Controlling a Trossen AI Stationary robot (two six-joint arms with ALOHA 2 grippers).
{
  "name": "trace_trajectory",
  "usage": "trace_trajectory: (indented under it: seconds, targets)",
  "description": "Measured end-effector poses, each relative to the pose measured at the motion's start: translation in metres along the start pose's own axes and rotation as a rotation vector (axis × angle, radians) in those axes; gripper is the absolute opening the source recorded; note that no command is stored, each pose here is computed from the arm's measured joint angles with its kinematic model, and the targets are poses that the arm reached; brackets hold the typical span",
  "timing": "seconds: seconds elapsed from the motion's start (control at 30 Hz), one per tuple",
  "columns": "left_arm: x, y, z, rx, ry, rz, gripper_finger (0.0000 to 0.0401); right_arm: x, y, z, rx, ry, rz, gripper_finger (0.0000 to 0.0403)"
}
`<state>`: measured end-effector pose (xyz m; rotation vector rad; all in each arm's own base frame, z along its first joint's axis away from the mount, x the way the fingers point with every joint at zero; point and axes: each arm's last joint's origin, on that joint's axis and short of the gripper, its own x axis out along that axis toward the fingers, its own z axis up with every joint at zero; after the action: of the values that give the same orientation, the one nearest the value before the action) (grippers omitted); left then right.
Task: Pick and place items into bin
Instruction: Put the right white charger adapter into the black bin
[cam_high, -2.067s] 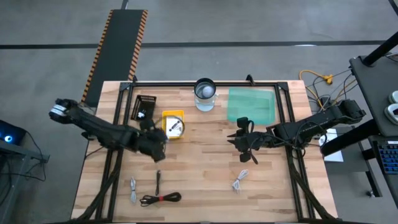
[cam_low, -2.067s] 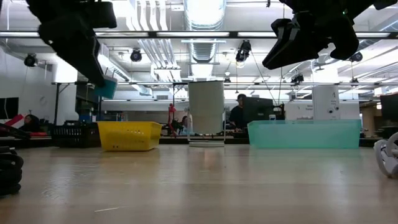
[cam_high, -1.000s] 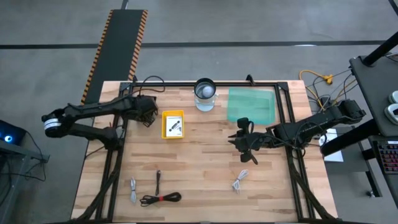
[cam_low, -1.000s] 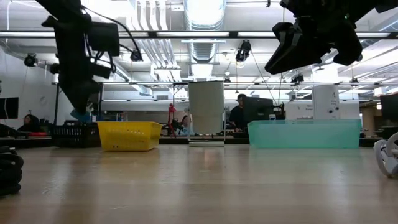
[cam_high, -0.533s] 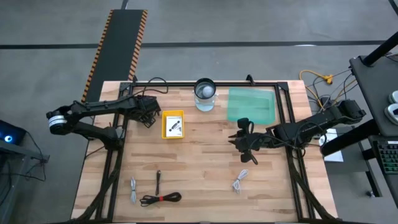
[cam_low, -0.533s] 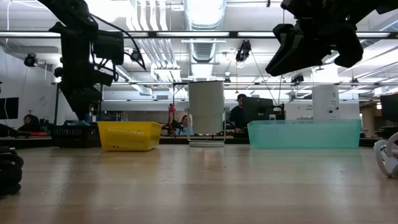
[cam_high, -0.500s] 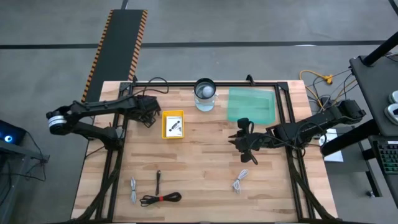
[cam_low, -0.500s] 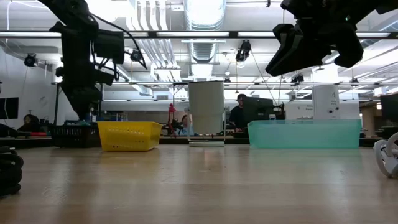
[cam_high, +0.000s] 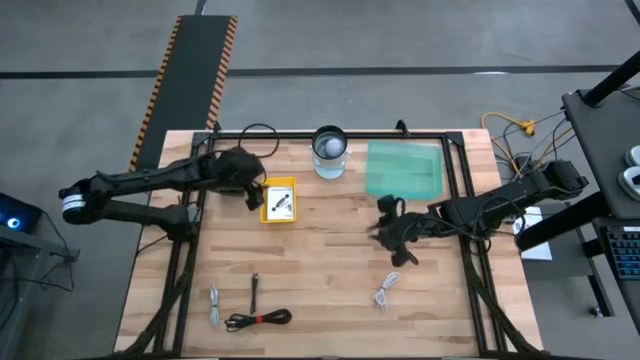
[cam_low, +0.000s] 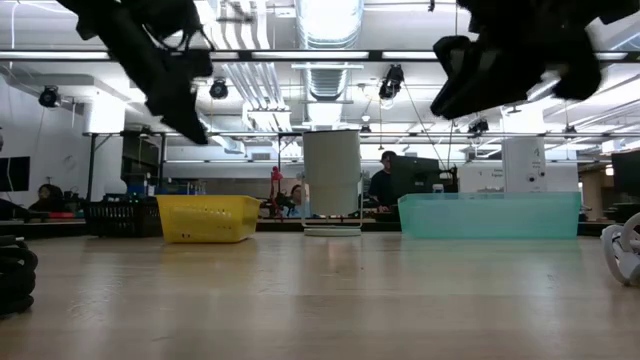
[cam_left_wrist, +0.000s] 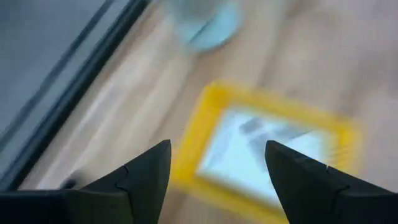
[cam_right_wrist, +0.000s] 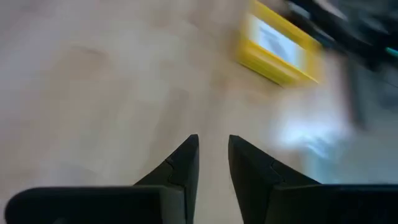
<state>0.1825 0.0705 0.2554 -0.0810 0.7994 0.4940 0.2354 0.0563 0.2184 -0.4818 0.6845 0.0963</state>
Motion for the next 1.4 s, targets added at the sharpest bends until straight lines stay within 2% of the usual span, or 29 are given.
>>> trace_trajectory:
  seconds: [0.1, 0.2, 0.3, 0.4, 0.57, 0.97, 1.23, 1.4]
  targets:
    - [-0.006, -0.009, 0.007, 0.032, -0.128, -0.135, 0.0243, -0.002, 0.006, 0.006, -0.049, -0.111, 0.225, 0.0098]
    - [-0.01, -0.014, 0.007, 0.052, -0.167, -0.183, 0.0243, -0.004, 0.012, 0.006, -0.089, -0.172, 0.429, 0.0129]
    - [-0.011, -0.017, 0.007, 0.06, -0.172, -0.194, 0.0243, -0.006, 0.017, 0.002, -0.086, -0.144, 0.556, 0.0162]
    - [-0.01, -0.017, 0.007, 0.06, -0.169, -0.196, 0.0243, -0.008, 0.025, -0.007, -0.098, -0.065, 0.623, 0.019]
    - [-0.005, -0.019, 0.005, 0.06, -0.15, -0.196, 0.0243, -0.006, 0.035, -0.017, -0.12, -0.043, 0.651, 0.0212]
    - [0.007, -0.021, 0.004, 0.06, -0.106, -0.195, 0.0243, 0.009, 0.053, -0.053, -0.128, -0.16, 0.621, 0.0214]
    - [0.008, -0.021, 0.004, 0.059, -0.111, -0.195, 0.0243, 0.013, 0.057, -0.069, -0.069, -0.227, 0.569, 0.0214]
    - [0.007, -0.021, 0.005, 0.058, -0.124, -0.195, 0.0243, 0.014, 0.058, -0.078, -0.009, -0.185, 0.521, 0.0215]
